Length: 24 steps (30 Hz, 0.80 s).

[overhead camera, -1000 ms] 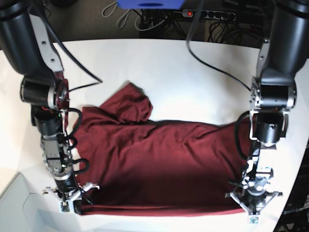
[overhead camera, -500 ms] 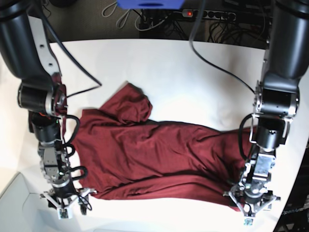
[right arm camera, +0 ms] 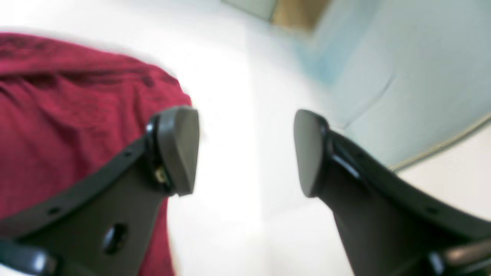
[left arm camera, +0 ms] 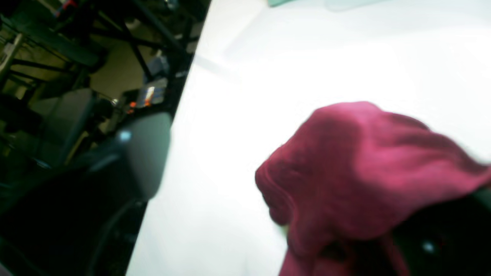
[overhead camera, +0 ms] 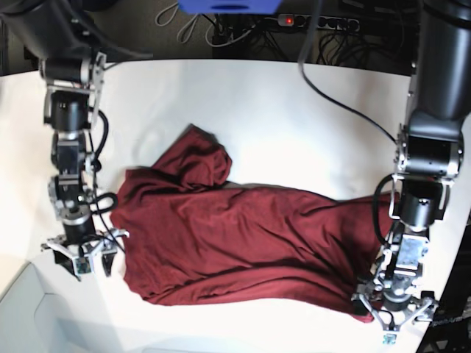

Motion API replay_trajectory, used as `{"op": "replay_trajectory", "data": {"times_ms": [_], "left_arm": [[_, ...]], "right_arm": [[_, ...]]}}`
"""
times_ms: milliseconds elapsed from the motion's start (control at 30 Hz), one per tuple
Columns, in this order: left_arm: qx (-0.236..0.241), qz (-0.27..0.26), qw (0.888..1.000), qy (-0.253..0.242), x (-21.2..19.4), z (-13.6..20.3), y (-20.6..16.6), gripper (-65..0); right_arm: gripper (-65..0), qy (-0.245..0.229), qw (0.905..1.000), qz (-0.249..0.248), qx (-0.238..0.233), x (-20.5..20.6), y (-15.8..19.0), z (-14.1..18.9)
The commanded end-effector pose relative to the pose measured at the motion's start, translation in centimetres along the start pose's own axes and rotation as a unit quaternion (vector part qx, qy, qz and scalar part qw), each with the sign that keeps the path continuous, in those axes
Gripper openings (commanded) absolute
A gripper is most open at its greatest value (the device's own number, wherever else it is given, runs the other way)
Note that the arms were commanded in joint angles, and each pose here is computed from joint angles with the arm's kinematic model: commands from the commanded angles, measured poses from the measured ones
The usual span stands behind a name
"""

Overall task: Layout the t-shirt on the table in an organized manner, then fold the t-shirt properly
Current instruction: 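Release the shirt with both grippers and raise the right gripper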

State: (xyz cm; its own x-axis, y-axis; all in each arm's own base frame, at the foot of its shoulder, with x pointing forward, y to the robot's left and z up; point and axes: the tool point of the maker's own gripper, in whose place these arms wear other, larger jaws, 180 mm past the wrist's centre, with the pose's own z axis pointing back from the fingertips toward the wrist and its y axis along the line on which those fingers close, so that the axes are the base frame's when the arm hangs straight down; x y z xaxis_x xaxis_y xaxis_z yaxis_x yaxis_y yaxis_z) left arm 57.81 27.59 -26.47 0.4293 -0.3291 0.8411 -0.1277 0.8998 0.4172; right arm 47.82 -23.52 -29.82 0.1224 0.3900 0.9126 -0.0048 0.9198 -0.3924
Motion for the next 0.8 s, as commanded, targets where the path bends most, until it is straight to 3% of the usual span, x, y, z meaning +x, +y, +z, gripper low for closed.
{"op": "replay_trajectory", "data": {"times_ms": [0, 200, 333, 500, 667, 700, 767], "left_arm": [[0.014, 0.008, 0.999, -0.046, 4.1, 0.0, 1.5, 0.0], [-0.015, 0.018, 0.998, -0.059, 5.6, 0.2, 0.0, 0.0], [-0.046, 0.131, 0.988, -0.061, 7.9, 0.1, -0.4, 0.0], [-0.067, 0.276, 0.959, -0.024, 8.3, -0.4, -0.2, 0.0], [-0.112, 0.425, 0.898, 0.016, 8.8, -0.1, -0.9, 0.0], [-0.118, 0.437, 0.891, 0.022, 8.7, 0.0, -1.1, 0.0], [-0.123, 0.429, 0.894, 0.028, 8.5, 0.0, -1.6, 0.0]], "right_arm": [[-28.1, -0.032, 0.9994, 0.009, -0.009, 1.7, -0.8, 0.8], [-28.1, -0.025, 0.9994, 0.023, 0.001, 0.1, 1.6, 8.5], [-28.1, -0.009, 0.9997, 0.017, -0.016, -1.3, 1.2, 12.6], [-28.1, 0.023, 0.9991, 0.006, -0.036, -3.2, 0.8, 16.6], [-28.1, 0.038, 0.9979, 0.001, -0.052, -4.0, 0.2, 18.5], [-28.1, 0.041, 0.9977, 0.002, -0.055, -4.2, 0.0, 18.7], [-28.1, 0.04, 0.9974, 0.004, -0.061, -4.0, -0.4, 18.9]]}}
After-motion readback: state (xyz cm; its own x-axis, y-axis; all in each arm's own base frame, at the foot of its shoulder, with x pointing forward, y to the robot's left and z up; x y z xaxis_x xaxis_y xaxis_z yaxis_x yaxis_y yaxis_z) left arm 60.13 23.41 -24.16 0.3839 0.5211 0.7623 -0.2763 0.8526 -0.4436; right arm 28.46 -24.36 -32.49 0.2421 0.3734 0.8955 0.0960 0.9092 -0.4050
